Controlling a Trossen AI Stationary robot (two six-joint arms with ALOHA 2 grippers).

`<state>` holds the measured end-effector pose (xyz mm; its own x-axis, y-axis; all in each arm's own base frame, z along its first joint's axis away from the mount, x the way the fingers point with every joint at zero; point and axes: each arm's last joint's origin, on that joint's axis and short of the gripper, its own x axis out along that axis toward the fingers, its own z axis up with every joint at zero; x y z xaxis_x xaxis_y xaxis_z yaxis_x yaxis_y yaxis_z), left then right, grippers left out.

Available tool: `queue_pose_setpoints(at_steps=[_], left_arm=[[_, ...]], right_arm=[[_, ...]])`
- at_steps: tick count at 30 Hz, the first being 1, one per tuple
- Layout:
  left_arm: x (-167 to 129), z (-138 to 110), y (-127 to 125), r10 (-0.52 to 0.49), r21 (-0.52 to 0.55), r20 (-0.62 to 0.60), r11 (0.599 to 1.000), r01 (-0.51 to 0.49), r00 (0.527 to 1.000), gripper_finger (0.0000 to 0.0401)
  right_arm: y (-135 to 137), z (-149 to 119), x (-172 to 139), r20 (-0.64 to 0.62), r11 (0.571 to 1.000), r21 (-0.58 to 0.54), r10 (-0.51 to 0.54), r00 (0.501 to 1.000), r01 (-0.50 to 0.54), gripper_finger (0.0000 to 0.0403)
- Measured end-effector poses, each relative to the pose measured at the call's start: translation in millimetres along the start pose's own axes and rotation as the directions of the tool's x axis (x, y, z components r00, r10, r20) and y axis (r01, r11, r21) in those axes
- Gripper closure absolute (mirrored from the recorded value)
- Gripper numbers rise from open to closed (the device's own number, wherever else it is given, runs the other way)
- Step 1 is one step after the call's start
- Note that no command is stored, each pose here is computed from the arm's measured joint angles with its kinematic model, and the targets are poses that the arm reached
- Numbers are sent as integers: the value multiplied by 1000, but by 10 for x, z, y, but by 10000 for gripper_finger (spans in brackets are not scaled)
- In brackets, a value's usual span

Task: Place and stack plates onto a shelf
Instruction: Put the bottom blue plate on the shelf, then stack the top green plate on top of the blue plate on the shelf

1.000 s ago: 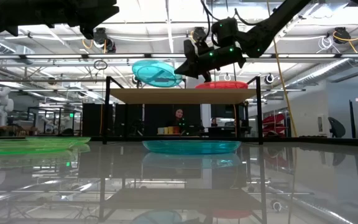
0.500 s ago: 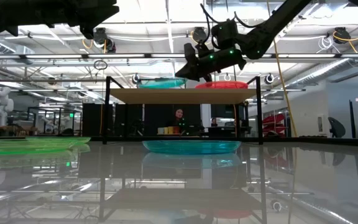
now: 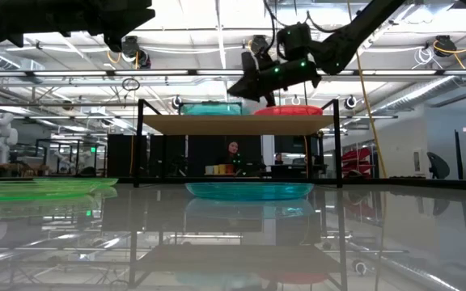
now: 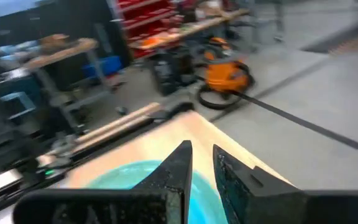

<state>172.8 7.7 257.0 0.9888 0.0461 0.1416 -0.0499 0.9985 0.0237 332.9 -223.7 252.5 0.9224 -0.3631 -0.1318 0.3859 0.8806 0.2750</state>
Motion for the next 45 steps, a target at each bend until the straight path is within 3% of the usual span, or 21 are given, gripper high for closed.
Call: queue_pose_setpoints(at_steps=[3, 6, 13, 17, 27, 35, 40, 45], left_arm=[[0, -2, -1, 0, -1, -2, 1000, 0, 1000, 268], [0, -2, 0, 0, -1, -2, 1000, 0, 1000, 268], [0, 3, 1, 2, 4, 3, 1000, -2, 1000, 268], [0, 8, 3, 10, 3, 8, 1000, -10, 1000, 268], [-1, 18, 6, 22, -27, 18, 999, -22, 1000, 268], [-1, 14, 7, 24, -16, 14, 1000, -24, 1000, 268], [-1, -19, -4, 30, -88, -21, 996, -32, 999, 268], [27, 11, -55, 132, -56, -142, 988, -141, 981, 268]], right_arm=[[112, 103, -78, -12, 986, -73, 148, 989, -148, 350], [321, 128, -188, -115, 941, -194, 258, 959, -276, 353], [882, -114, -419, -407, 794, -520, 93, 909, -314, 355], [1050, -276, -448, -500, 737, -562, 59, 864, -375, 356], [950, -458, -248, -490, 745, -583, -6, 872, -323, 356], [938, -419, -241, -464, 765, -570, 0, 886, -299, 356], [1097, -386, -310, -471, 770, -537, 64, 880, -344, 356], [1398, -312, -490, -476, 736, -542, 129, 870, -405, 356]])
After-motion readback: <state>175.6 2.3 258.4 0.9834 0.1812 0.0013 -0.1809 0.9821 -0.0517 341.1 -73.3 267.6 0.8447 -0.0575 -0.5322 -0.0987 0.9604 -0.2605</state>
